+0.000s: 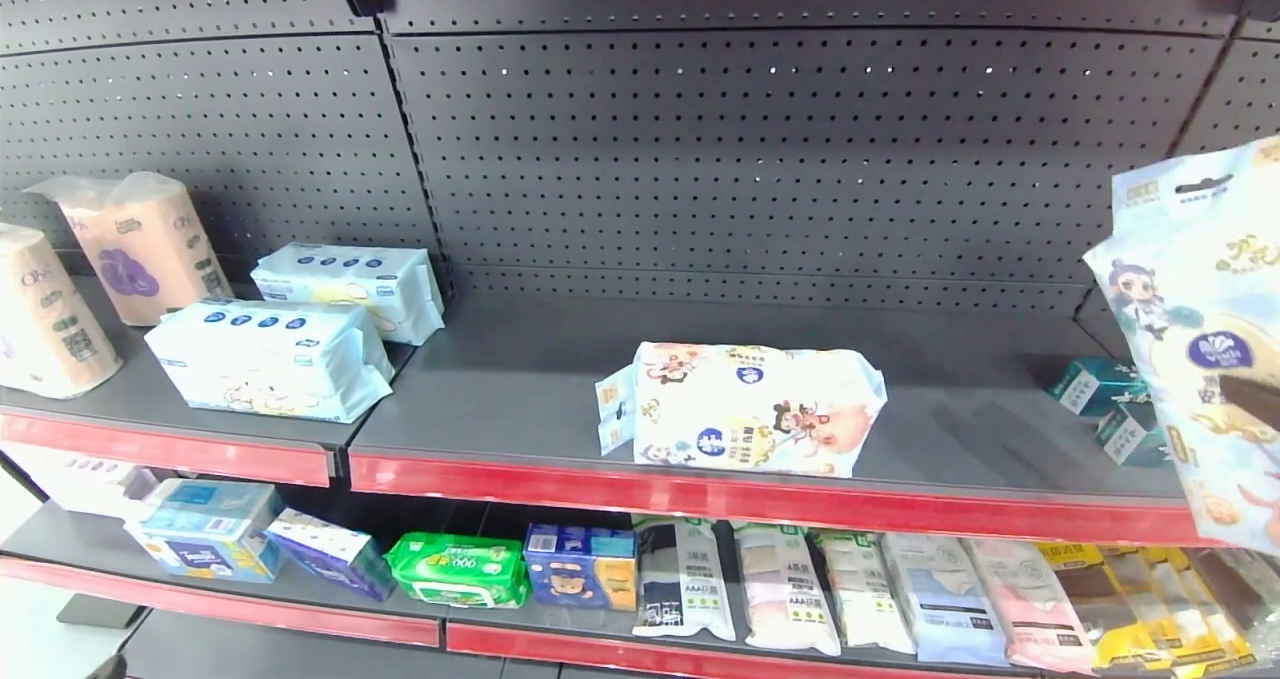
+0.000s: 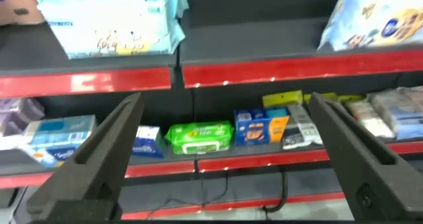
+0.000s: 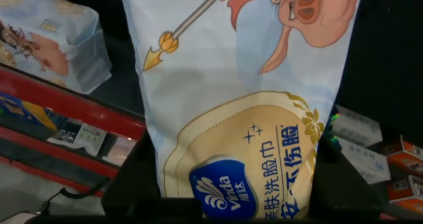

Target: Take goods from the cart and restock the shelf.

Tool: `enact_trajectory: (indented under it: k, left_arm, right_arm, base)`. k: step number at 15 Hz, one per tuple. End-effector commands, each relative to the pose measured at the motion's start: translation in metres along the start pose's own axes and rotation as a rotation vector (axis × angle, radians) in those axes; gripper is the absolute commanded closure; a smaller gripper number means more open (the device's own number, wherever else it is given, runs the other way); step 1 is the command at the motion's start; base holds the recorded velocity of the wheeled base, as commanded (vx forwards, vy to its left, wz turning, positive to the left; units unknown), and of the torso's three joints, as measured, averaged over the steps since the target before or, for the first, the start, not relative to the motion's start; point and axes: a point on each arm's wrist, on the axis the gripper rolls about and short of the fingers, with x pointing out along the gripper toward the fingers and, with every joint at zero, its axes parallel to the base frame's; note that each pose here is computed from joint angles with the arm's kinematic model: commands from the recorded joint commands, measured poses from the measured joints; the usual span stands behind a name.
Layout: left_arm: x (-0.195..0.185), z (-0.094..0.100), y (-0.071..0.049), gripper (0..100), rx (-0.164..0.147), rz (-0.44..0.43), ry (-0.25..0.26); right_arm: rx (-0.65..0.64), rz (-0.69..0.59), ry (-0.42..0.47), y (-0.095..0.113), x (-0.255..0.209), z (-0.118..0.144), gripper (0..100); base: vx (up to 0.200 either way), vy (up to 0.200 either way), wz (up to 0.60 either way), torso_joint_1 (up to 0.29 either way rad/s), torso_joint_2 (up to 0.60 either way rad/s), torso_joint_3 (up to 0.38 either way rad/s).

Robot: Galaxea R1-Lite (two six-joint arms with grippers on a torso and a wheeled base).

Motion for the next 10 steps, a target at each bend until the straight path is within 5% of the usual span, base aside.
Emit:
enact_trajectory:
  k: [1,10]
  left_arm:
    - [-0.009,-0.010,-0.001,0,0.011,0.026,-0.006]
    - [-0.039,-0.050,-0.006,0,0.020,0.113,-0.050]
  right_arm:
    - [-0.035,0.085,0.034,-0.006,0.040,0.017,100]
    - [-0.136,0.206,0.096,-0.007,0.087,0.051,100]
  base:
    - [0.000,0.000,0.00,0.000,0.00,0.000]
    - [0.000,0.000,0.00,0.000,0.00,0.000]
